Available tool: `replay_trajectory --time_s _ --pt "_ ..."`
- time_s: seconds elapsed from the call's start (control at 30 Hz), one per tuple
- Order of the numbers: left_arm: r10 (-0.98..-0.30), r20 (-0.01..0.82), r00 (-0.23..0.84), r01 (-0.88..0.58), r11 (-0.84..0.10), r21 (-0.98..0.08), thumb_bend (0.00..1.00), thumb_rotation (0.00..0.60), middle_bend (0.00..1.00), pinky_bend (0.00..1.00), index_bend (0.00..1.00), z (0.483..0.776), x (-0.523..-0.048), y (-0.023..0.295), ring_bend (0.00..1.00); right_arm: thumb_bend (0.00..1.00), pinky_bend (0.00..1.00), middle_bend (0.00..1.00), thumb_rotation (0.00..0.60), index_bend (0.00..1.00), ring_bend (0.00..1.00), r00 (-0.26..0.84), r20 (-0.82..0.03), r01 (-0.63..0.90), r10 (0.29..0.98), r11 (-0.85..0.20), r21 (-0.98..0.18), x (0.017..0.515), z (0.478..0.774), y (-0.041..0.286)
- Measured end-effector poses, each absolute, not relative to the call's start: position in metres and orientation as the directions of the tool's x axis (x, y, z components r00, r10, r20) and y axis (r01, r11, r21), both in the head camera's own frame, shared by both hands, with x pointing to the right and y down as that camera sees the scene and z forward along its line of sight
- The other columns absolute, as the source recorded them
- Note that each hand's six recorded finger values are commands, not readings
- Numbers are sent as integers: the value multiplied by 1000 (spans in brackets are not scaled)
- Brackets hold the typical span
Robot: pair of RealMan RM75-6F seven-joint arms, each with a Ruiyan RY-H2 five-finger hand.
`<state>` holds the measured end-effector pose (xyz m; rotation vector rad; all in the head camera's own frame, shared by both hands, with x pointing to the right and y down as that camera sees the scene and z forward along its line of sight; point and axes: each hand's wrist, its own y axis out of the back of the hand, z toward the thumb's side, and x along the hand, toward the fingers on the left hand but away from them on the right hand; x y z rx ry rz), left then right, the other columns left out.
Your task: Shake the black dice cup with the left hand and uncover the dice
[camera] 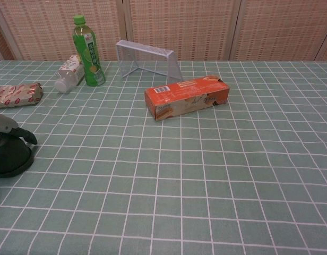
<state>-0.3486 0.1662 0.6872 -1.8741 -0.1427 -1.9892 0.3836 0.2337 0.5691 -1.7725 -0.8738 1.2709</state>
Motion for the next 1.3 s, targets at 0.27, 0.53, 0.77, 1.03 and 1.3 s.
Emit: replay_trajectory --time_s 0.27,0.53,0.77,1.03,1.3 --pt "-221 975 -28 366 -910 -195 356 600 220 297 209 688 -349 167 180 124 0 0 600 0 0 266 -429 95 863 -467 -879 384 569 234" --pt "-275 961 -19 378 -892 -248 357 600 411 555 417 687 -352 167 370 124 0 0 600 0 0 268 -424 102 865 -463 -881 383 568 234" --pt "-316 949 14 366 -881 -299 366 600 580 683 529 688 -353 171 532 123 0 0 600 0 0 271 -422 108 865 -463 -880 383 567 234" --pt "-344 937 62 265 -899 -347 391 600 619 718 581 682 -351 169 572 124 0 0 600 0 0 271 -423 107 865 -464 -879 383 567 234" --pt "-395 902 173 -16 -917 -398 395 600 614 717 585 670 -336 150 572 124 0 0 600 0 0 266 -419 99 868 -457 -884 384 566 233"
